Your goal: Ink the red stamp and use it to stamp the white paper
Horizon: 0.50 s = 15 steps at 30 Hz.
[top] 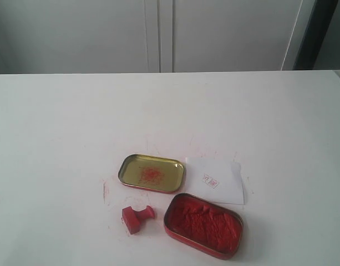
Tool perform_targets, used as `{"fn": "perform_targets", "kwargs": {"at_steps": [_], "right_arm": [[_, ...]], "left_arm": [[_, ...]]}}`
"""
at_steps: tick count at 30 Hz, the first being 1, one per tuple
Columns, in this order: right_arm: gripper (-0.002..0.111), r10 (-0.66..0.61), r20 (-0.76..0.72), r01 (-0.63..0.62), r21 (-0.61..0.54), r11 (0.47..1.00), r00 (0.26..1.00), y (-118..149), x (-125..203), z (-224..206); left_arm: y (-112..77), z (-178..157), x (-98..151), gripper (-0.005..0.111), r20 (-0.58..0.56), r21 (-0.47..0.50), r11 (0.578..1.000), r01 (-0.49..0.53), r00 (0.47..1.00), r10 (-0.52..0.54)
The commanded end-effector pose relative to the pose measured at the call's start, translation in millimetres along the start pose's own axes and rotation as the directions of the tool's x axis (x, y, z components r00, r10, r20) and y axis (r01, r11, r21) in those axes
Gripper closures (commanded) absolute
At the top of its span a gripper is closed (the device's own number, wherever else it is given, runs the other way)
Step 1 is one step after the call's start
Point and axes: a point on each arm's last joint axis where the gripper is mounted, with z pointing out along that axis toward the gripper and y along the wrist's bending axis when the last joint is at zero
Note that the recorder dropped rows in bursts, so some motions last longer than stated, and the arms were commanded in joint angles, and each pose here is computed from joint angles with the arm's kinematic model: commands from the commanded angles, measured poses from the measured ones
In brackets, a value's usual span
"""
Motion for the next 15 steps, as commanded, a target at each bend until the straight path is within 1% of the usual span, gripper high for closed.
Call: {"fn": "perform_targets", "kwargs": {"at_steps": [1,6,15], "right_arm": [[0.108,-0.009,-0.001,0.009,0.002,1.0,1.0,-0.1,1.6,0.3],[0.108,-0.02,-0.001,0.02,-0.047,0.999,1.0,2.6,1.7,0.2],[0.108,-0.02,-0.001,0.02,-0.047,0.999,1.0,2.6,1.7,0.2]], "left_arm": [[0.0,0.2,0.5,0.107,0.004,-0.002,1.0,0.001,1.0,-0.001],[0.0,0.2,0.5,0.107,0.004,-0.002,1.0,0.001,1.0,-0.001],[0.0,0.2,0.5,0.107,0.004,-0.002,1.0,0.001,1.0,-0.001]]}}
